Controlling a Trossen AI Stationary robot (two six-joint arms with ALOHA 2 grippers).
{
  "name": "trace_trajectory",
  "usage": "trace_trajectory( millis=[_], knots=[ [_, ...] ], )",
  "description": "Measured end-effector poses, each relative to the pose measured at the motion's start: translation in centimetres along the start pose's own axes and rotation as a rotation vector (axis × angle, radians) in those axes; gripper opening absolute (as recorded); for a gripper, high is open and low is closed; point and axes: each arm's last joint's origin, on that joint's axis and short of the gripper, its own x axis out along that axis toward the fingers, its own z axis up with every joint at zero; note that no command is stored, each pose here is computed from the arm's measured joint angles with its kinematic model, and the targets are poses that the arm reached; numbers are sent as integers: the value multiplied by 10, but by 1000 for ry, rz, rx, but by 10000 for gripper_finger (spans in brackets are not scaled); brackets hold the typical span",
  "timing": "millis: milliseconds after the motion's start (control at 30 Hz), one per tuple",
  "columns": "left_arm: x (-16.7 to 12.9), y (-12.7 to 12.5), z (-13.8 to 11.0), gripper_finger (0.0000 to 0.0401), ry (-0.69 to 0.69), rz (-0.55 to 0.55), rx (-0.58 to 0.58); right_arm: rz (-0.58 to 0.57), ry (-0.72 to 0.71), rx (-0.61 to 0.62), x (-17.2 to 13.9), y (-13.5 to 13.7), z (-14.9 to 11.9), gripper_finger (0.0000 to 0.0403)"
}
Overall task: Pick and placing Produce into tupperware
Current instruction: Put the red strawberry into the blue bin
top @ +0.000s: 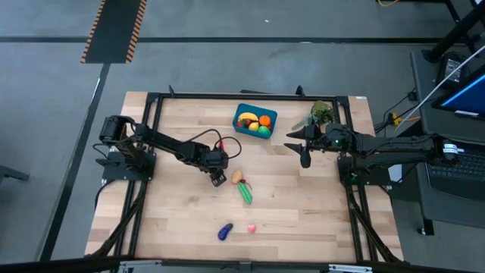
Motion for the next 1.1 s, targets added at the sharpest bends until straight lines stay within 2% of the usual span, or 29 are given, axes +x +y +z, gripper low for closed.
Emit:
trace_trajectory(
  millis=[433, 567, 767, 1100],
  knots=[
    [1, -1, 2, 212, -31, 7, -10, 0, 0, 0, 0, 0, 0, 196],
    [1, 0, 2, 189, -37, 16, -11, 0, 0, 0, 0, 0, 0, 196],
    [1, 0, 2, 126, -40, 23, 7, 0, 0, 0, 0, 0, 0, 196],
    [1, 0, 2, 125, -39, 19, 96, 0, 0, 0, 0, 0, 0, 196]
  ],
)
